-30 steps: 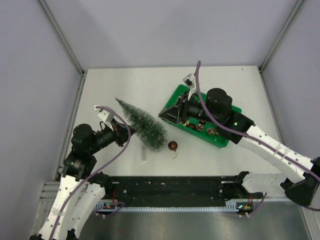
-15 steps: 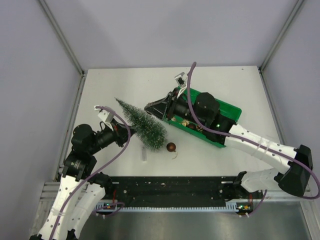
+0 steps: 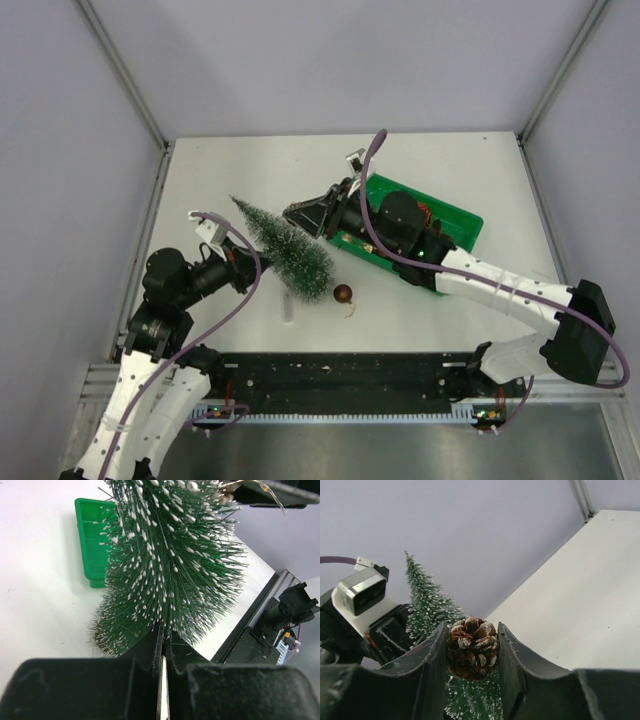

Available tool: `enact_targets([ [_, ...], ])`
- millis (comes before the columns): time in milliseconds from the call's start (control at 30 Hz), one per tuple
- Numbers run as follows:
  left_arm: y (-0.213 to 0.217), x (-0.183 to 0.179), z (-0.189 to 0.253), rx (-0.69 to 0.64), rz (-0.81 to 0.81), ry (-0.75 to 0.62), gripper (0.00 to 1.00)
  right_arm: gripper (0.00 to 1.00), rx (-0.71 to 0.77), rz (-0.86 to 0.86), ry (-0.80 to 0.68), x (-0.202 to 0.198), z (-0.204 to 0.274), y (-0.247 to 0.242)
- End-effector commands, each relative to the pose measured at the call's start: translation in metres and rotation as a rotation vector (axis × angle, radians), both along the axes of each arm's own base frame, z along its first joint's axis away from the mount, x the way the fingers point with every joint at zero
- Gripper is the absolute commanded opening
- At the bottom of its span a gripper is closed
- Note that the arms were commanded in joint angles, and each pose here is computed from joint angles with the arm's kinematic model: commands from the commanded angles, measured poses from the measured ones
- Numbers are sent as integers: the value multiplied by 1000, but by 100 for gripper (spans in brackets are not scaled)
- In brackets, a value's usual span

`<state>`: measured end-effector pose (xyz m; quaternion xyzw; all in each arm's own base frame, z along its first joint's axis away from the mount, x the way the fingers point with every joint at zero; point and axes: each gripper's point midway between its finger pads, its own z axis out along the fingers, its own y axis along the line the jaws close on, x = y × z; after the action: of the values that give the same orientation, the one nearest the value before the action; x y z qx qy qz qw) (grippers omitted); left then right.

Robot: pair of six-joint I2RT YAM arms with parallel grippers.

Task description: Decorate the small christmas tree

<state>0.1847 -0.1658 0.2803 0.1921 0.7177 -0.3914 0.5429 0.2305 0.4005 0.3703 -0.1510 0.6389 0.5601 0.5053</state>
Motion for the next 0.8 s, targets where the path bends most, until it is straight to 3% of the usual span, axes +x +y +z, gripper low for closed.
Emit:
enact_targets([
  [0,-1,-4,14,-24,-13,-46,0,20,49,-48,-31,4,6,-3],
  [467,-1,-4,13,-28,-9,-39,0,20,55,-101,10,-3,-15,-19],
  [767,0,-2,14,-35,1,-41,0,20,96,-74,3,-28,-2,-33],
])
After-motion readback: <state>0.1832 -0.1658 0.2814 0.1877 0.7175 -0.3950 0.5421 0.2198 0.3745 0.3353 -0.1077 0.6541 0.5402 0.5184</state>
